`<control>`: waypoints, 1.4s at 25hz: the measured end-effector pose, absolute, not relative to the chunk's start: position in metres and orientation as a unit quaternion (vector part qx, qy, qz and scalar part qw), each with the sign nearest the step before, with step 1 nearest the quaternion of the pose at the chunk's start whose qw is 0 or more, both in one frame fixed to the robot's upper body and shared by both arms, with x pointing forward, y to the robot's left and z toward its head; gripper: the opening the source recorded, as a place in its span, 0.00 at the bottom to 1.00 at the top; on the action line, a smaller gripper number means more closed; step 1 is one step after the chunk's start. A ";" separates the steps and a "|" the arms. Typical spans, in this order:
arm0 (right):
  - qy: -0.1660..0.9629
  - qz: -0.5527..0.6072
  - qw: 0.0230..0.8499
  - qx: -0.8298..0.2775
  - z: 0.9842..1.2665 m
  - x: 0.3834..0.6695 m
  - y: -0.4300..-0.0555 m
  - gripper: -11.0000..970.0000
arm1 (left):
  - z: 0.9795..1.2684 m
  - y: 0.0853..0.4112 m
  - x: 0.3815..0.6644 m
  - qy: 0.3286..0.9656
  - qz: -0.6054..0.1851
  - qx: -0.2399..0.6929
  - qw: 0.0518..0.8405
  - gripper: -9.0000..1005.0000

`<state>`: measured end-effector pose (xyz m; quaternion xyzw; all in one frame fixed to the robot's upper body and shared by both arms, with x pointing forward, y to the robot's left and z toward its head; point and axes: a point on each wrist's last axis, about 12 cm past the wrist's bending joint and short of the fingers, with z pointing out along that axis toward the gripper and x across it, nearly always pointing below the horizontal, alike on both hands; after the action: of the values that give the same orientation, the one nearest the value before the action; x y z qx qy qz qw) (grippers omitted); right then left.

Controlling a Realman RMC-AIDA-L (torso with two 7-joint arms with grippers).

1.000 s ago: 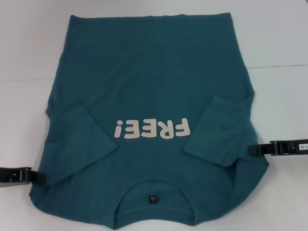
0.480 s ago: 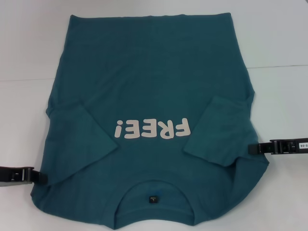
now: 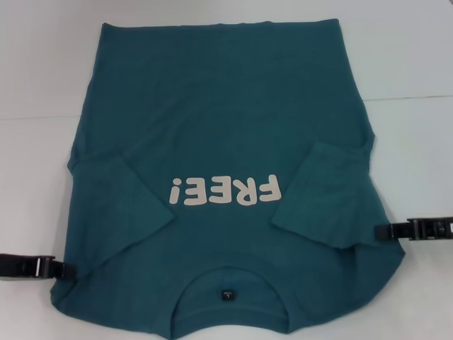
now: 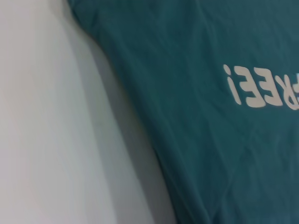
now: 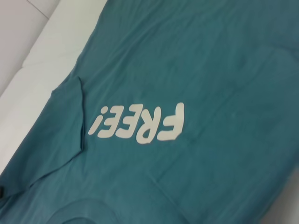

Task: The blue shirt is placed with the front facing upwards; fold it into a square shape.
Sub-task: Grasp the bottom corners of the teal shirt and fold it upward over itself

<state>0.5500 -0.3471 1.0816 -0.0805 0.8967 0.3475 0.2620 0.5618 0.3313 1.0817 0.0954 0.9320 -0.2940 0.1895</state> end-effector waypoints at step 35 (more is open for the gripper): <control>0.876 0.371 0.238 -0.194 1.066 0.489 -0.354 0.05 | 1.069 0.350 0.500 0.878 -0.367 0.210 0.225 0.04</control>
<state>0.4889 -0.3543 1.0657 -0.1945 0.8763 0.3711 0.2379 0.5005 0.3496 1.0686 0.2099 0.8778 -0.3673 0.2246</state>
